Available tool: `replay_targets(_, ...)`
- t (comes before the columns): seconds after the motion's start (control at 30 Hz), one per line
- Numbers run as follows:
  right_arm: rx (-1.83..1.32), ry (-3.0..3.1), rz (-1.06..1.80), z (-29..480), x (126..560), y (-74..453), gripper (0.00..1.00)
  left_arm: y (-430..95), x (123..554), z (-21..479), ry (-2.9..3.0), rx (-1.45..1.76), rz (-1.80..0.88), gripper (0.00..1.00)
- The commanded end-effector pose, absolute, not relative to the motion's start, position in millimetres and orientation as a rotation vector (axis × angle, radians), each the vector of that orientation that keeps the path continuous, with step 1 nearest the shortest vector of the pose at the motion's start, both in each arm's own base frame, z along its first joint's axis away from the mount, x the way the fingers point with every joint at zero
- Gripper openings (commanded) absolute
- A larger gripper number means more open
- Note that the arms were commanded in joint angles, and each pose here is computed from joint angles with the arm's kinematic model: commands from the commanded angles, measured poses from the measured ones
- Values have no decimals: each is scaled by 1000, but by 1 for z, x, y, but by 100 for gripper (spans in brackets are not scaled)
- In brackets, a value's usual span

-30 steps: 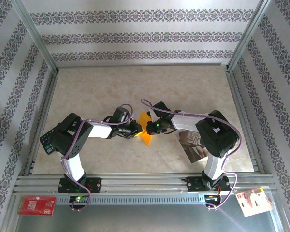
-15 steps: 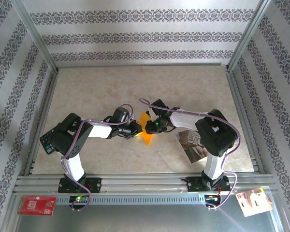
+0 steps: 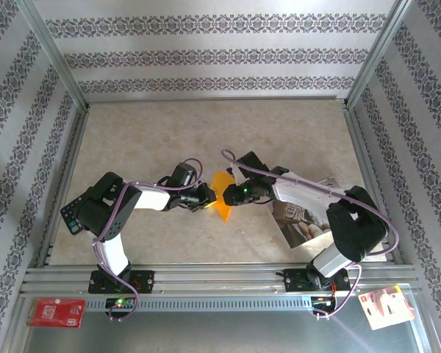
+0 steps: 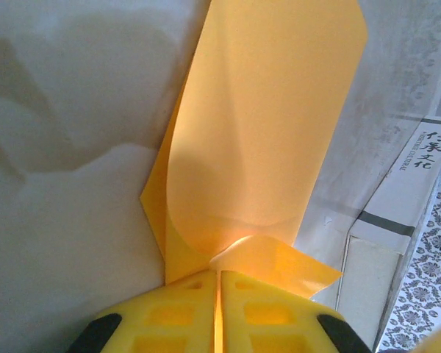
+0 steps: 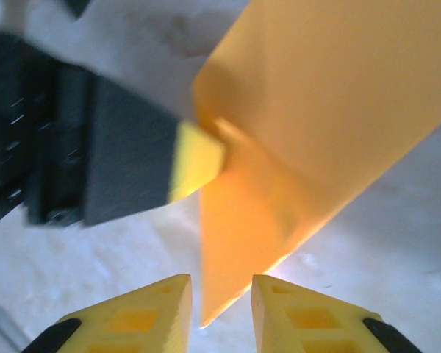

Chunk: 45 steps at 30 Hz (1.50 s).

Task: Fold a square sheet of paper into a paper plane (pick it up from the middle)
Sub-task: Third fold the triangle at the center of the table.

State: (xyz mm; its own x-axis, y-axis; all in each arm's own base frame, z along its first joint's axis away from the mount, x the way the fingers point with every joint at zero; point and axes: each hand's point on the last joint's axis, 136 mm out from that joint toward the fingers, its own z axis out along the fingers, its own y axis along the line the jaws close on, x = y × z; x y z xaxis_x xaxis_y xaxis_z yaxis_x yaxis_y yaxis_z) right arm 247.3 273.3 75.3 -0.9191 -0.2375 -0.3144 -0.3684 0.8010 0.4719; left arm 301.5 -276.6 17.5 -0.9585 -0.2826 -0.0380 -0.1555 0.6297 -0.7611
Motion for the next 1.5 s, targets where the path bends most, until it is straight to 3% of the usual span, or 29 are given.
replay_targets(0.0, -452, 2738, 939, 76, 227, 297, 25, -242, 269, -39, 2911, -489, -961, 9)
replay_targets(0.3, -460, 2784, 975, 45, 219, 315, 19, -241, 269, -41, 2927, -484, -945, 8)
replay_targets(0.93, -390, 2940, 863, -11, 203, 275, 12, -242, 270, -38, 2929, -459, -948, 8)
replay_targets(1.27, -393, 2953, 836, -17, 199, 264, 8, -275, 296, 32, 2763, -352, -1194, 15)
replay_targets(1.47, -420, 2938, 859, -15, 201, 263, 8, -285, 298, 41, 2749, -352, -1263, 14)
